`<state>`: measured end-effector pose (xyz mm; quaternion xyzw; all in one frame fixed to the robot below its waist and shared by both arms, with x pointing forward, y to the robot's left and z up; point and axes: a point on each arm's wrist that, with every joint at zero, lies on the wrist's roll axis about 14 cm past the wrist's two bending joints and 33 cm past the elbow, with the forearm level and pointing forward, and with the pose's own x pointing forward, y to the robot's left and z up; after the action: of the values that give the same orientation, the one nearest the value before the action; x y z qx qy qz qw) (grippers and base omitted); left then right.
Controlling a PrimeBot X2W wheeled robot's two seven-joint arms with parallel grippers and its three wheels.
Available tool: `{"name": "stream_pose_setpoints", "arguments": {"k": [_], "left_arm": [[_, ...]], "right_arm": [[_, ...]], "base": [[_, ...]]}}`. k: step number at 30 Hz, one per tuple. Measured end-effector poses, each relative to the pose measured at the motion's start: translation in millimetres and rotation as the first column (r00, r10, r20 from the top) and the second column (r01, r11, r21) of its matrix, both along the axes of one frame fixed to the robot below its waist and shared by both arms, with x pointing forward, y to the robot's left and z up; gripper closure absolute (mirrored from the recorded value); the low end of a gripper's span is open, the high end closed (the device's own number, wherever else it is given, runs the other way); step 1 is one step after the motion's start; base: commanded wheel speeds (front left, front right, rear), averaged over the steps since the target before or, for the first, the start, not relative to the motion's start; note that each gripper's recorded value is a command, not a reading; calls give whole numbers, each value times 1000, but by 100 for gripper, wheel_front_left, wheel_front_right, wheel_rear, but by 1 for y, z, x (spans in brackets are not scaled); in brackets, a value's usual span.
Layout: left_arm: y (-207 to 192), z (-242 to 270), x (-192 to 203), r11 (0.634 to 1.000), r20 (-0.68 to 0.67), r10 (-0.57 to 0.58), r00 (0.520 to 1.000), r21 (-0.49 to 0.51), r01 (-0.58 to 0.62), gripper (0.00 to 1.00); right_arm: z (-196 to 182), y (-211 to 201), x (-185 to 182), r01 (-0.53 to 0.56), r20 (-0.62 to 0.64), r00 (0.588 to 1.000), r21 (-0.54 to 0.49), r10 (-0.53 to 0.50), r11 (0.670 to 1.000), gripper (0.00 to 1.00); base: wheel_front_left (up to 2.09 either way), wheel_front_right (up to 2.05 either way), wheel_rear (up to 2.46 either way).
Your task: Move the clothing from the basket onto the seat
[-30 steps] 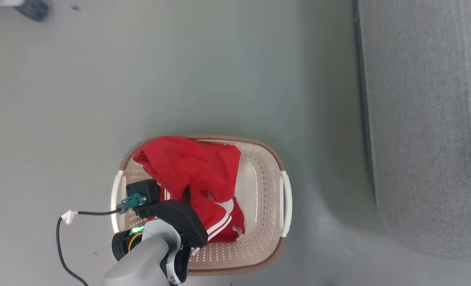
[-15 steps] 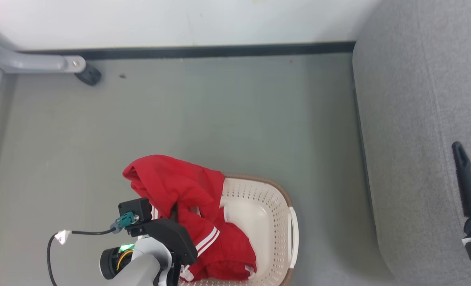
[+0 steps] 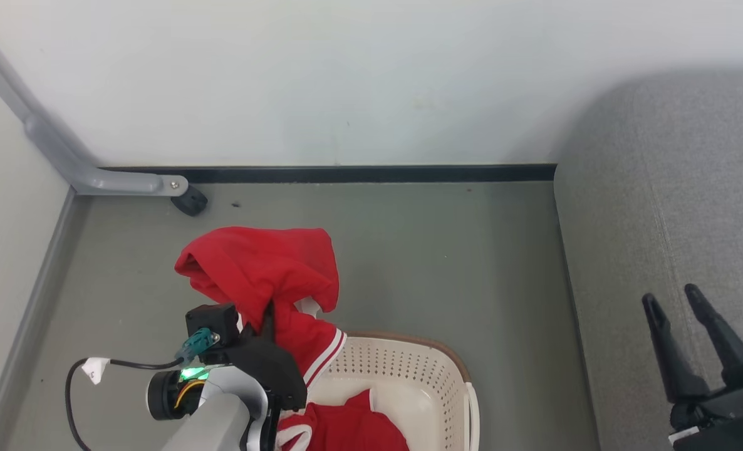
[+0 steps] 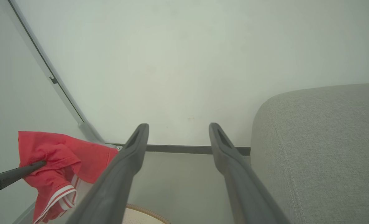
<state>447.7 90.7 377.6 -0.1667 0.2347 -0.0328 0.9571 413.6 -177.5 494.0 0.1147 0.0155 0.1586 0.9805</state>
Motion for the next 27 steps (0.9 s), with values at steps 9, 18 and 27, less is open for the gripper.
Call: {"name": "stream_pose_setpoints", "arguments": {"k": [9,18,27], "left_arm": [[-3,108,12,997,361,-57,931,66,35,100],[-9,212,-8,996,656,-83,750,88,33,100],[-27,271,-40,994,789,-106,605,67,87,100]], "right_arm": [[10,52,-30,-149,19,989,21,148,989,0],[21,109,-56,-334,55,941,6,333,942,0],[42,165,-77,-506,121,856,0,502,862,0]], "base": [[0,0,0],[0,0,0],[0,0,0]]}}
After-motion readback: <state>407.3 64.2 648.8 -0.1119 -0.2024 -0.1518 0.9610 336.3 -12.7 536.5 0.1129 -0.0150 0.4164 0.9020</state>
